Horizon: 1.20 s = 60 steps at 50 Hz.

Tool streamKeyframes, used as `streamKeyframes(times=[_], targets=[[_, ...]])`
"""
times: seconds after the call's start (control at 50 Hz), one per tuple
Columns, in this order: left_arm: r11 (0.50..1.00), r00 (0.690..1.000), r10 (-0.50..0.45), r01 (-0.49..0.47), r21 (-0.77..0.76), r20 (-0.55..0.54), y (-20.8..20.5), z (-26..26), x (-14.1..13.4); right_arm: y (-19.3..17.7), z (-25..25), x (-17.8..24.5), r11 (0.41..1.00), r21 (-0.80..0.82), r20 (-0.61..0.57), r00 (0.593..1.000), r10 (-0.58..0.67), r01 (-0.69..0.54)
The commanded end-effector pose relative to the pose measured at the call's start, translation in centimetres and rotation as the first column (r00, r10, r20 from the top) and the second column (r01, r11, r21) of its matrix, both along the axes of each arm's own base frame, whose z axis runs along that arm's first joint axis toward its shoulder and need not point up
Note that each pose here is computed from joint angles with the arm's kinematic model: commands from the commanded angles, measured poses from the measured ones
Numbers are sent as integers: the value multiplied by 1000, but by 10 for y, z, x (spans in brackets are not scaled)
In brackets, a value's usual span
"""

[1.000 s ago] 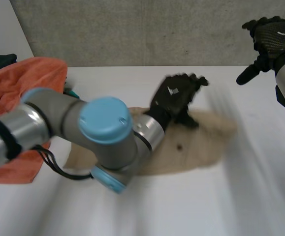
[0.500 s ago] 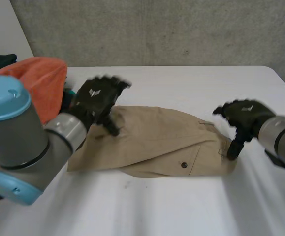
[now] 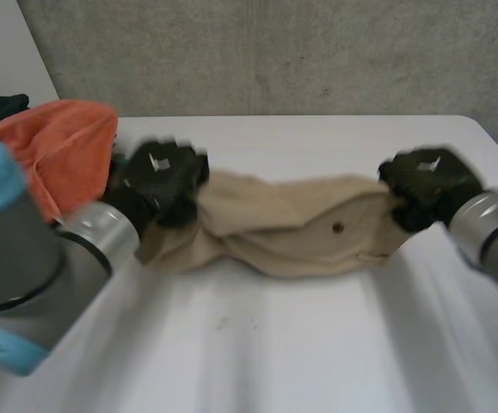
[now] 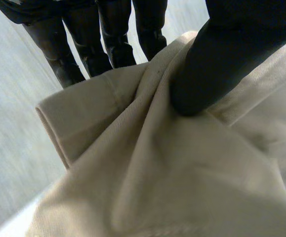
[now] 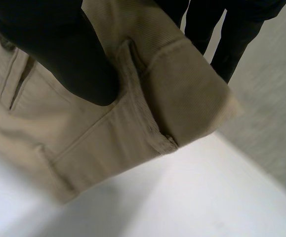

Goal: Fold the laundry.

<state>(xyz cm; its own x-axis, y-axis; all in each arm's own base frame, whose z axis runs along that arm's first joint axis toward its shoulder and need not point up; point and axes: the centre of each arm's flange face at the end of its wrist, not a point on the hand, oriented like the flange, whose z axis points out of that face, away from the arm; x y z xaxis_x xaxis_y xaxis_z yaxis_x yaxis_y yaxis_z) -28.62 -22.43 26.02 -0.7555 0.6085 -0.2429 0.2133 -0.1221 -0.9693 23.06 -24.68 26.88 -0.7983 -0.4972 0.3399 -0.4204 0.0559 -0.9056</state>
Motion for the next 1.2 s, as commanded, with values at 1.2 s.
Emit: streamKeyframes(times=[1.2], targets=[[917, 973, -20, -74, 392, 231, 29, -119, 9, -5, -94, -2, 983, 164, -137, 985, 104, -81]])
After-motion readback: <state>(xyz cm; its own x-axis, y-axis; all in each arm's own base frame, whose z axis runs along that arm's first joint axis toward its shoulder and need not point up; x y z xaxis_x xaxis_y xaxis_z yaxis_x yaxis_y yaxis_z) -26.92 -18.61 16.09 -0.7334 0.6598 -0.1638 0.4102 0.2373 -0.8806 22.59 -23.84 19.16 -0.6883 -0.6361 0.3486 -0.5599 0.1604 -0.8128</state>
